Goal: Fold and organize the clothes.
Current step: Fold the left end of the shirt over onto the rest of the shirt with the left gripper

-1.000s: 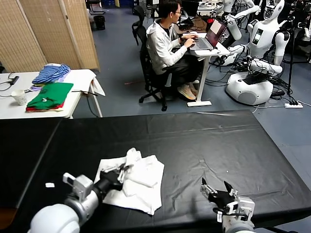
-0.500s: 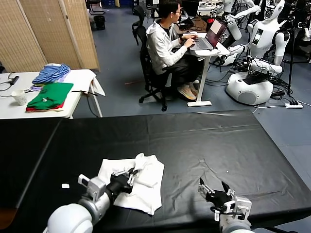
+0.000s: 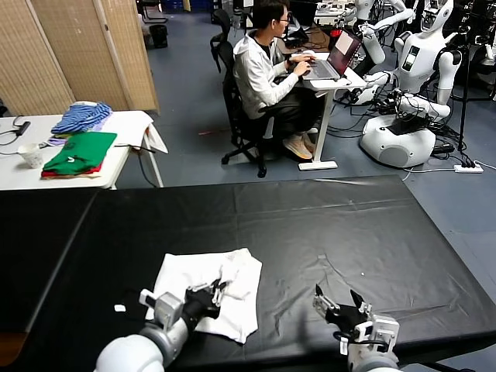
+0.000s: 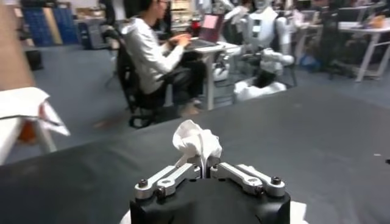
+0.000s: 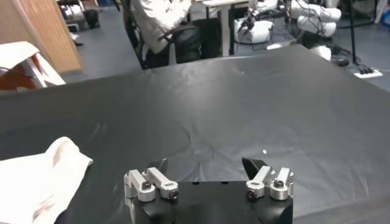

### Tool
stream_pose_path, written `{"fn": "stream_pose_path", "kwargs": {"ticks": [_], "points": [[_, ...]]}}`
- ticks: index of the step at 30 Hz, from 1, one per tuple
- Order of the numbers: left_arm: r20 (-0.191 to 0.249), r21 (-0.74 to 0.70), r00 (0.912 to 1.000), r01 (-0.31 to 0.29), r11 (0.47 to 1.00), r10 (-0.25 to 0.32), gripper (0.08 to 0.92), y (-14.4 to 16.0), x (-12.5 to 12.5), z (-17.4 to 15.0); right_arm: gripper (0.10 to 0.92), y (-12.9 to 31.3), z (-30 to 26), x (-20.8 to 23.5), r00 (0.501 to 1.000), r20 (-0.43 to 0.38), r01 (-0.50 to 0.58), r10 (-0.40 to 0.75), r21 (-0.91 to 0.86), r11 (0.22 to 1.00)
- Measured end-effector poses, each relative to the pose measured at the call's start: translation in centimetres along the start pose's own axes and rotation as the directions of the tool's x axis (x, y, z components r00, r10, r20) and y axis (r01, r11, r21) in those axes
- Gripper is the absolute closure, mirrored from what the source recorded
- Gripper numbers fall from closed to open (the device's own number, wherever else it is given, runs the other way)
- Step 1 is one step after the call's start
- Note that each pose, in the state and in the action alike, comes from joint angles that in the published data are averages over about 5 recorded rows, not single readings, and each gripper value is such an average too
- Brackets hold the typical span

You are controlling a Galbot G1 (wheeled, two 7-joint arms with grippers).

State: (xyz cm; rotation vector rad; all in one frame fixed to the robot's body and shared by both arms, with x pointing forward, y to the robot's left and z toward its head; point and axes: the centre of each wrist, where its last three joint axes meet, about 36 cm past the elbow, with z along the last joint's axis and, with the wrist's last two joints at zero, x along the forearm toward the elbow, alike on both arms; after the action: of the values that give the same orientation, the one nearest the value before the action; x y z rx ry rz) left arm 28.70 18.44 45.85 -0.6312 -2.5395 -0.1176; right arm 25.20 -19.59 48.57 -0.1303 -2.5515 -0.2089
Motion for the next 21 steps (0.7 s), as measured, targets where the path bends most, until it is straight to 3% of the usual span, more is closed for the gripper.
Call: {"fn": "stream_pose_path", "kwargs": {"ticks": [12,16,19,21], "points": [[0.011,0.056,0.9951,-0.099,0.994,0.098,0.813,-2.0,0.6,0.0,0.115,0.6,0.1,0.0,1.000,-0.002,0.024,-0.024,-0.002,1.000],[0.033,0.094,0.9889,-0.147,0.985,0.145,0.809,-2.3,1.0,0.0,0.115,0.8,0.1,-0.1,0.999,-0.002,0.033,-0.033,-0.004,0.999],[0.080,0.156,0.9798,-0.194,0.968,0.183,0.704,-2.3,1.7,-0.3,0.115,0.8,0.1,-0.1,0.999,-0.002,0.035,-0.035,-0.004,0.999],[0.102,0.183,0.9757,-0.210,0.960,0.194,0.569,-2.1,2.3,-0.6,0.115,0.8,0.1,-0.1,0.999,-0.003,0.035,-0.035,-0.003,0.999]]}}
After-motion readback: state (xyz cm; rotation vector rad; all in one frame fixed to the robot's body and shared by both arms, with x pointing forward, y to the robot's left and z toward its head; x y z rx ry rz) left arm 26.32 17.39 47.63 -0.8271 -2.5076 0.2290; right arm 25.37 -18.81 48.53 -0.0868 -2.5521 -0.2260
